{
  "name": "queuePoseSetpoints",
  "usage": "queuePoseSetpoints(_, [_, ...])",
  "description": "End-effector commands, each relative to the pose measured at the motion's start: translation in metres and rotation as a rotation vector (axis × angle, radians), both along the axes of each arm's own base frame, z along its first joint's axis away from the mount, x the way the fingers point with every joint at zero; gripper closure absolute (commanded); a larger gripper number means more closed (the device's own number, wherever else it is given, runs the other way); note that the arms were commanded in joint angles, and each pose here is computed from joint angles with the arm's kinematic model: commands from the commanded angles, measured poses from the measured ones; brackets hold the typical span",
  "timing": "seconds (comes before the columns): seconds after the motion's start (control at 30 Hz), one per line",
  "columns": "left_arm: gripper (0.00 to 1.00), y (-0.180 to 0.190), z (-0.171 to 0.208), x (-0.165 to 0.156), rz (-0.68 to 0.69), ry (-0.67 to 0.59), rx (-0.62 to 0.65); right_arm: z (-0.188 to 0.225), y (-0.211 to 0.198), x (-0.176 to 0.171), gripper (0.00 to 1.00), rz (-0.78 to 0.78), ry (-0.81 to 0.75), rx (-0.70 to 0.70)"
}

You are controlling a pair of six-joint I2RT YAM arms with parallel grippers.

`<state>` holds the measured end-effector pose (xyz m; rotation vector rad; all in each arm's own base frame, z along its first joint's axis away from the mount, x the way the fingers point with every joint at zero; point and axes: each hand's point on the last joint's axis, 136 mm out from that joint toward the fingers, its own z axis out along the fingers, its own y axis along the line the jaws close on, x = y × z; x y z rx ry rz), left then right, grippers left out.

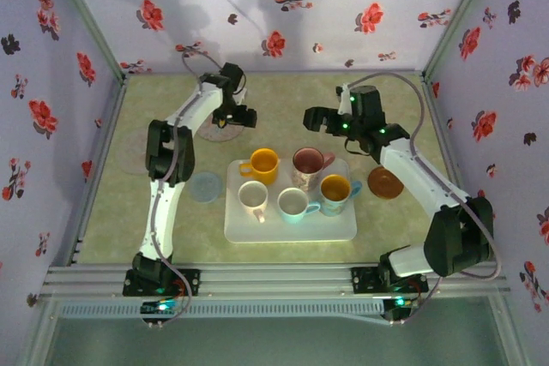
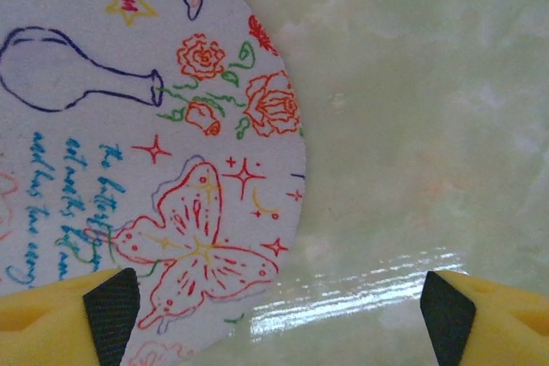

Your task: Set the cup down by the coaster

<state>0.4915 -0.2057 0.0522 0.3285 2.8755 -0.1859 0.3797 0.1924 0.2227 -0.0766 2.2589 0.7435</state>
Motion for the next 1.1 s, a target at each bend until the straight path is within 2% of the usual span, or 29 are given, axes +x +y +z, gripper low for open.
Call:
queuePoseSetpoints(0.0, [0.14,-0.002,-0.01,0.003,0.004,0.009,0.01,0.004,0.001,0.005,0.01,-0.023,-0.016,-0.011])
queuePoseSetpoints(0.53, [0.25,0.017,-0.048,0.012,0.011,0.012,0.139,-0.006,0.022,0.003,0.0,-0.008,-0.004,-0.029])
queuePoseSetpoints(0.67, [0.37,0.017,-0.058,0.008,0.006,0.035,0.141,-0.009,0.025,0.003,0.0,-0.011,-0.002,-0.037])
queuePoseSetpoints(0.83, [0.47,0.018,-0.063,0.005,0.007,0.047,0.143,-0.008,0.028,0.005,0.0,-0.018,-0.002,-0.033])
queuePoseSetpoints(0.97, [0.62,0.02,-0.063,0.005,0.007,0.046,0.142,-0.011,0.033,0.006,0.0,-0.009,0.002,-0.035])
queuePoseSetpoints(1.07, [0.65,0.021,-0.063,0.006,0.011,0.046,0.137,-0.012,0.037,0.006,0.0,0.001,0.01,-0.039])
